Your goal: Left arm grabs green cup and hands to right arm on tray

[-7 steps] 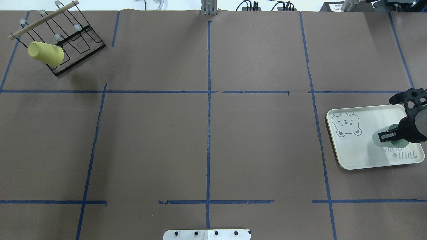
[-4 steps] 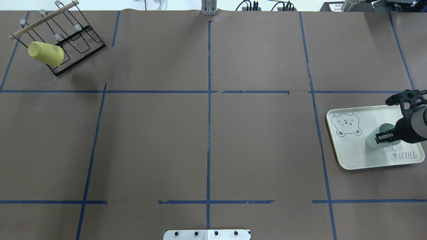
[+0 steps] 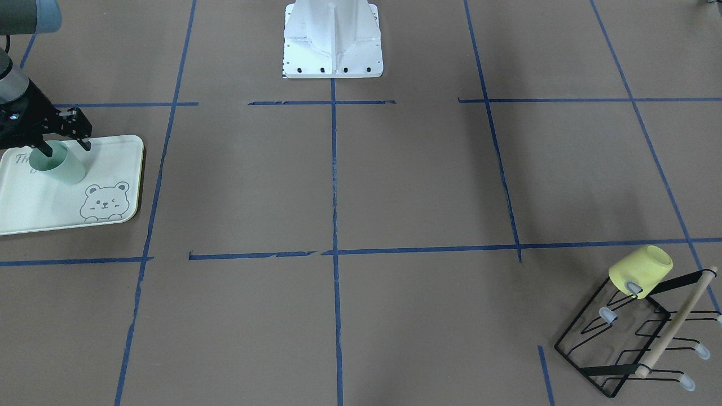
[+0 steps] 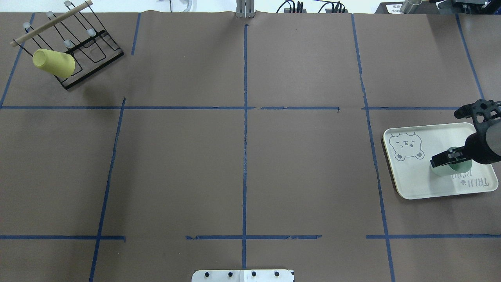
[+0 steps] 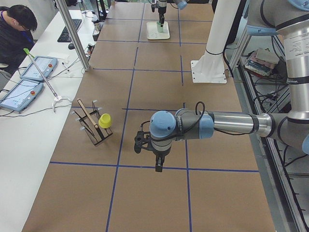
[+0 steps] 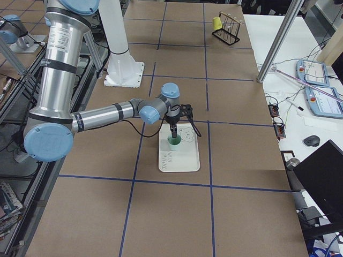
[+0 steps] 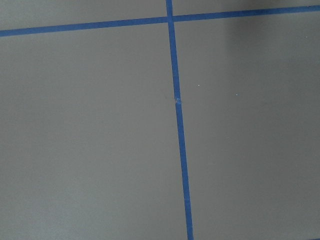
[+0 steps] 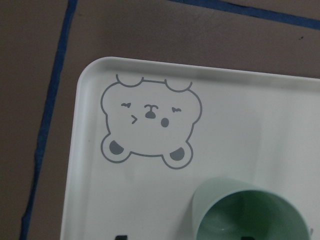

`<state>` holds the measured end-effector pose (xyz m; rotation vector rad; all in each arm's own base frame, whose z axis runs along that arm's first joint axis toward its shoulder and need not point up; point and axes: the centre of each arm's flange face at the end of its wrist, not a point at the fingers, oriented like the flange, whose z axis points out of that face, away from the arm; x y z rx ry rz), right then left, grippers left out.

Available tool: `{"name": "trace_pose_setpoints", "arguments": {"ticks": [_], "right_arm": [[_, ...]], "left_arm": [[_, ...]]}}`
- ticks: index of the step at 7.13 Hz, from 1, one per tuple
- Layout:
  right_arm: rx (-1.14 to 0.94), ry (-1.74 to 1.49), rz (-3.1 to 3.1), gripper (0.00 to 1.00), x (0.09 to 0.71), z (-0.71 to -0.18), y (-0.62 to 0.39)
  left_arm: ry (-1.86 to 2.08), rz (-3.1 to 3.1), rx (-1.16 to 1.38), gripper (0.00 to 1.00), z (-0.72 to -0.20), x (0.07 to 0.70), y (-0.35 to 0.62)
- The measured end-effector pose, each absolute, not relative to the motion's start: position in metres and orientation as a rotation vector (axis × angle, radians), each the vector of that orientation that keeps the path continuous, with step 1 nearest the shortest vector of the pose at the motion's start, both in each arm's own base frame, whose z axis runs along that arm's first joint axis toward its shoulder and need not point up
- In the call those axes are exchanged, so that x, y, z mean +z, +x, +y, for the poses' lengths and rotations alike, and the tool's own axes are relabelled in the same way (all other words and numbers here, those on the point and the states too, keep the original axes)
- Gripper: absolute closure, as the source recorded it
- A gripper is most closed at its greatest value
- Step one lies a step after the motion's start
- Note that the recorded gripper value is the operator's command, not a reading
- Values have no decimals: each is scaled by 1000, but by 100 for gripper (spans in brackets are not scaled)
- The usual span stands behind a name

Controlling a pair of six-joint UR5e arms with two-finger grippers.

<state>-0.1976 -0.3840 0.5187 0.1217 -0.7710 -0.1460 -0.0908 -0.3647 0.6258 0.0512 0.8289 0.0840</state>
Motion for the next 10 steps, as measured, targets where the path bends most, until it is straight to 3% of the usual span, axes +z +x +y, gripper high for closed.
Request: {"name": "trace_pose_setpoints", "arguments": {"ticks": [5, 10], "right_arm": [[-321, 105, -704, 0, 548, -398, -9], [-195, 9, -788, 0, 597, -347, 55]], "left_arm": [[55, 823, 92, 0, -365, 626, -91], [57, 827, 92, 0, -366, 641, -91]]}}
